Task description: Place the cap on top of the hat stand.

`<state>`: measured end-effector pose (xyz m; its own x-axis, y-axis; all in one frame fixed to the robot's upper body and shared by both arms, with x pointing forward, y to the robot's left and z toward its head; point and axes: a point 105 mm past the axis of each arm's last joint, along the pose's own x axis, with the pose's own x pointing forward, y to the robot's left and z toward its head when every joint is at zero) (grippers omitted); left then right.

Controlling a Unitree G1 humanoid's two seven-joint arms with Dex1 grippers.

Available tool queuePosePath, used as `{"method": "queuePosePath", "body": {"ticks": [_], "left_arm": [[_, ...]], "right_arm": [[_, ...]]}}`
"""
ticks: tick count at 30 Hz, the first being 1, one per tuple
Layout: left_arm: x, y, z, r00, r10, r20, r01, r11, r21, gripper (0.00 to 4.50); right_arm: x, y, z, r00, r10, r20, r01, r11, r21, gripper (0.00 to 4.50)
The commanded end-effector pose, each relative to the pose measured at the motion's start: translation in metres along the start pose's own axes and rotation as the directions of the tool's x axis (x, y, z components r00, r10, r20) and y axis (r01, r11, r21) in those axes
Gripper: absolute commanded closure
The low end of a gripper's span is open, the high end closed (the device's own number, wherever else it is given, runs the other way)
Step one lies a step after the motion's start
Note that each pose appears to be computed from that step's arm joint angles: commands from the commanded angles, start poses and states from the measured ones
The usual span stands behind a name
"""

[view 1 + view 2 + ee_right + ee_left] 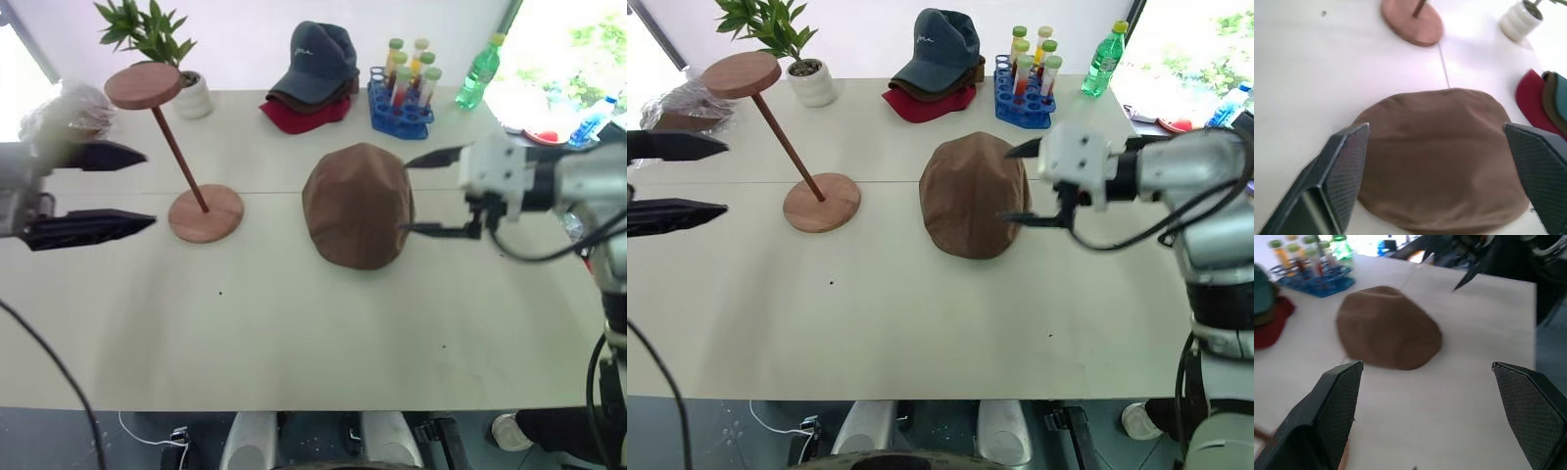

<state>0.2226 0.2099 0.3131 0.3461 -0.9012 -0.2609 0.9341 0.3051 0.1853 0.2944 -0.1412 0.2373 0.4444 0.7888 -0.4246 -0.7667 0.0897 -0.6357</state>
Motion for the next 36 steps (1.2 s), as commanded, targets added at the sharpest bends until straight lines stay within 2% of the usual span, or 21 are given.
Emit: {"method": "queuePosePath", "body": {"ticks": [1,9,14,26,30,36], "left_arm": [[0.015,-0.004,-0.005,0.994,-0.099,-0.040,0.100,0.995,-0.001,0.08],[0.039,0.005,-0.013,0.977,-0.207,-0.051,0.208,0.978,0.006,0.08],[0.047,0.006,-0.011,0.968,-0.246,-0.048,0.247,0.969,0.012,0.08],[0.050,0.015,-0.006,0.968,-0.248,-0.044,0.250,0.968,0.030,0.08],[0.049,0.018,-0.005,0.971,-0.236,-0.037,0.237,0.971,0.038,0.08],[0.050,0.020,-0.003,0.974,-0.225,-0.022,0.226,0.973,0.048,0.08]], "right_arm": [[0.011,0.022,-0.003,0.998,-0.024,-0.055,0.020,0.998,-0.064,0.01],[0.043,0.056,-0.048,0.956,-0.170,-0.237,0.167,0.985,-0.037,0.01],[0.064,0.075,-0.066,0.937,-0.210,-0.278,0.199,0.978,-0.066,0.01],[0.105,0.057,-0.090,0.859,-0.424,-0.288,0.361,0.899,-0.247,0.01],[0.113,0.043,-0.111,0.806,-0.495,-0.323,0.367,0.848,-0.384,0.01],[0.115,0.035,-0.124,0.775,-0.537,-0.332,0.394,0.822,-0.411,0.01]]}}
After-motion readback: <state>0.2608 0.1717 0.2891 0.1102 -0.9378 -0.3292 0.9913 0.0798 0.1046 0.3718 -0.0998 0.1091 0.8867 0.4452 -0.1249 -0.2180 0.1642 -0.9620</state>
